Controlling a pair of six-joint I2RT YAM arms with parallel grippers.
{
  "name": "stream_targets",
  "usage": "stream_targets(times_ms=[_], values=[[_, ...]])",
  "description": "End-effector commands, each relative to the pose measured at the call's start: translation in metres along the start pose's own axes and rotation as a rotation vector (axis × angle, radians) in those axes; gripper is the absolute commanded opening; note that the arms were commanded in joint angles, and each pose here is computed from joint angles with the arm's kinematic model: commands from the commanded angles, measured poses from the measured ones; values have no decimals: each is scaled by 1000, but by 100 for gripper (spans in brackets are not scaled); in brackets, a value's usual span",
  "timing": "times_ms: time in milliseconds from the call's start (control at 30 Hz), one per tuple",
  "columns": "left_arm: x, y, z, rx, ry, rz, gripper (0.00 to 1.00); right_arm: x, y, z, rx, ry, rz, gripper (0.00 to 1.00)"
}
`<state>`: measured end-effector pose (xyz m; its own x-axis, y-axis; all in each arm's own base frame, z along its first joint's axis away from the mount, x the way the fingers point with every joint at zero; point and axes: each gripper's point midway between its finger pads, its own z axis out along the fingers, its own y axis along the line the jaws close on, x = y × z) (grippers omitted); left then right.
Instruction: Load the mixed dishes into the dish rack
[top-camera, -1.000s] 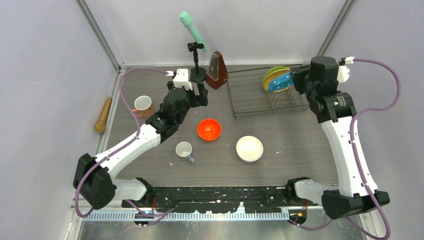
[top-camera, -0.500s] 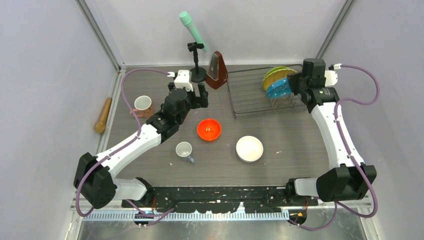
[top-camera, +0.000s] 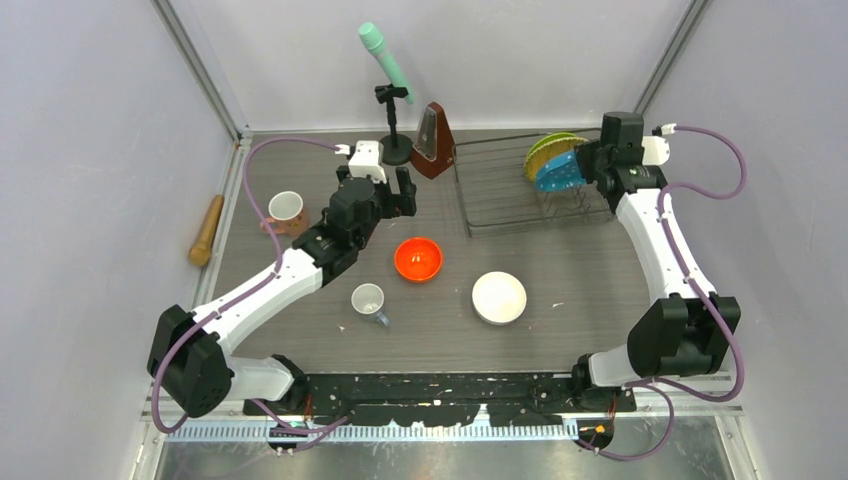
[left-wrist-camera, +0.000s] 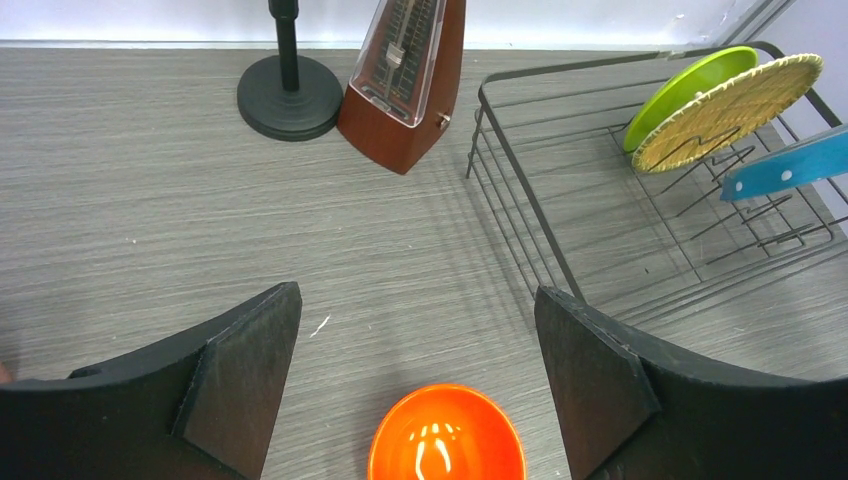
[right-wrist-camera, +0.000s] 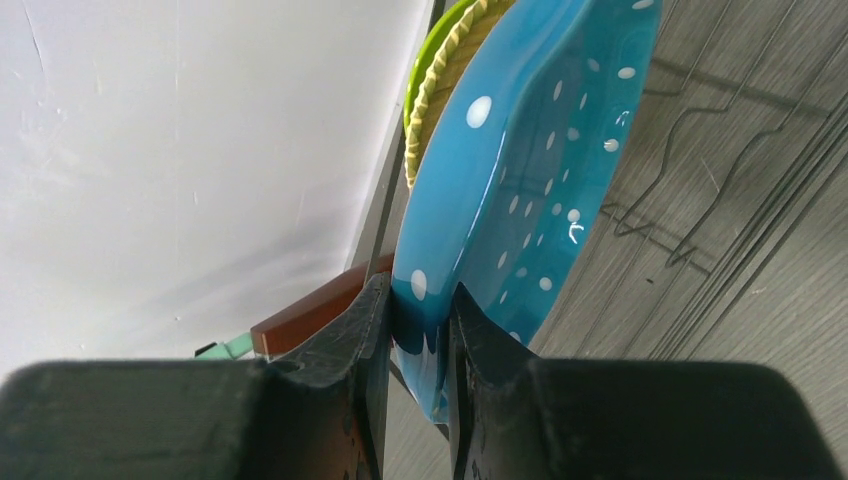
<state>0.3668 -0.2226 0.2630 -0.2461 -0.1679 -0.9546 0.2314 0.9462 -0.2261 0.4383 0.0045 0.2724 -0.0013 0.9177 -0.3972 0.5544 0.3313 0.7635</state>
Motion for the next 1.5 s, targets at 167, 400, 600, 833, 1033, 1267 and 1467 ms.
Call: stream_targets(times_ms=[167, 400, 600, 833, 1033, 1267, 1467], values=[[-9, -2, 1, 0, -26, 1, 89, -45, 72, -10, -251, -120, 76, 0], [-7, -1, 2, -6, -23, 3, 89, -56, 93, -31, -300, -122, 75, 0], [-5, -4, 4, 1, -14, -17, 89, -63, 101, -41, -314, -140, 70, 0], [-3, -5, 5, -1, 1, -16, 89, -53, 93, -20, -282, -114, 76, 0], [-4, -2, 4, -12, 0, -8, 89, -45, 78, -3, -234, -105, 61, 0], [-1, -1, 4, -16, 5, -6, 89, -41, 61, 10, -186, -114, 36, 0], [-1, -1, 3, -15, 8, -7, 89, -33, 47, 27, -135, -103, 23, 0]])
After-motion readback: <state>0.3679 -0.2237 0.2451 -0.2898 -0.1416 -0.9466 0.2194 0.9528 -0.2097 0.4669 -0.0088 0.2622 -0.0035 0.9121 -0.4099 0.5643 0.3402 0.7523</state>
